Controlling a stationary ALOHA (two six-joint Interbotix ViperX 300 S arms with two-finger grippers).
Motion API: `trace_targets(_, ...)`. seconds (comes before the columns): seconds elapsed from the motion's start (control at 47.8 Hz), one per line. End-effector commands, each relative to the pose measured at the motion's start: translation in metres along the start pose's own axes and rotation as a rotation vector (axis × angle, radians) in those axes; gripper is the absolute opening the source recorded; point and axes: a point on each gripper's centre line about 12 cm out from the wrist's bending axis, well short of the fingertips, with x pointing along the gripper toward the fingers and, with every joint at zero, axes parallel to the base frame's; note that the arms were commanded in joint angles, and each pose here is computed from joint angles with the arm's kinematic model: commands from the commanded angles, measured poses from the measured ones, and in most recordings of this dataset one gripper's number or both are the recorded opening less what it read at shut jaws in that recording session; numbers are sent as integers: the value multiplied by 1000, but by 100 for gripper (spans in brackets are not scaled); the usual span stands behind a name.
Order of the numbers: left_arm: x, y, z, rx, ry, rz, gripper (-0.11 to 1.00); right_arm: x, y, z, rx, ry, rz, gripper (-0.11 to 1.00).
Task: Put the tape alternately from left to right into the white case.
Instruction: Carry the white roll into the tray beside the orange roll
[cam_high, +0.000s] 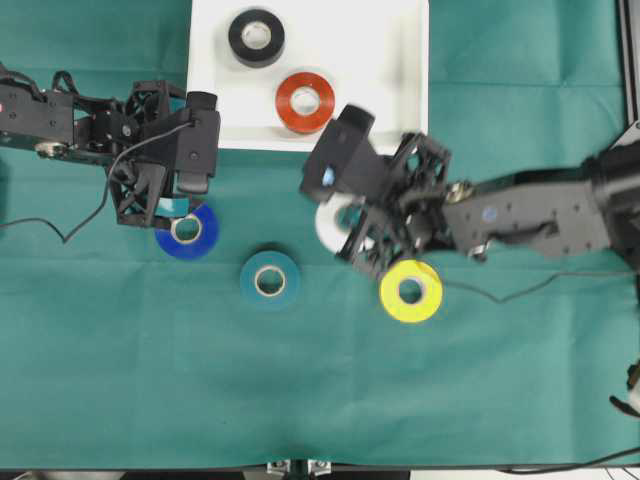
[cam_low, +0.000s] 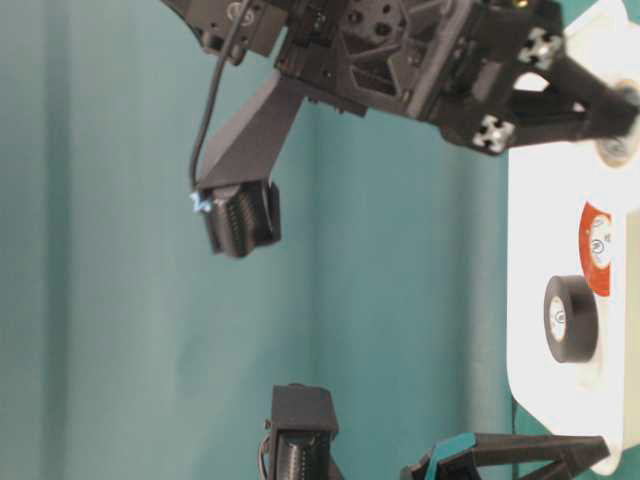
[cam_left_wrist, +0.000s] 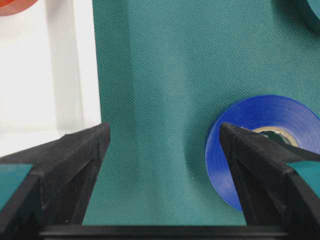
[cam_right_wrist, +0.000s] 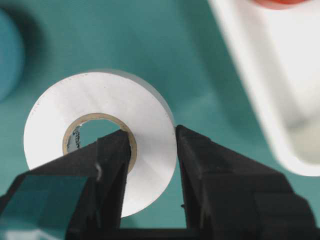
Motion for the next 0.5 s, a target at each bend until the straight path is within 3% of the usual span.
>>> trace_targets(0.0, -7, 0, 8, 1, -35, 4, 68, -11, -14, 12, 20, -38, 7, 29)
trace_targets(0.188, -7, 0, 8, -2, -37, 4, 68, 0, -47, 23, 32, -38, -46, 29)
trace_targets(0.481, -7, 0, 7, -2, -35, 4, 68, 11, -83, 48, 43, -72, -75, 29)
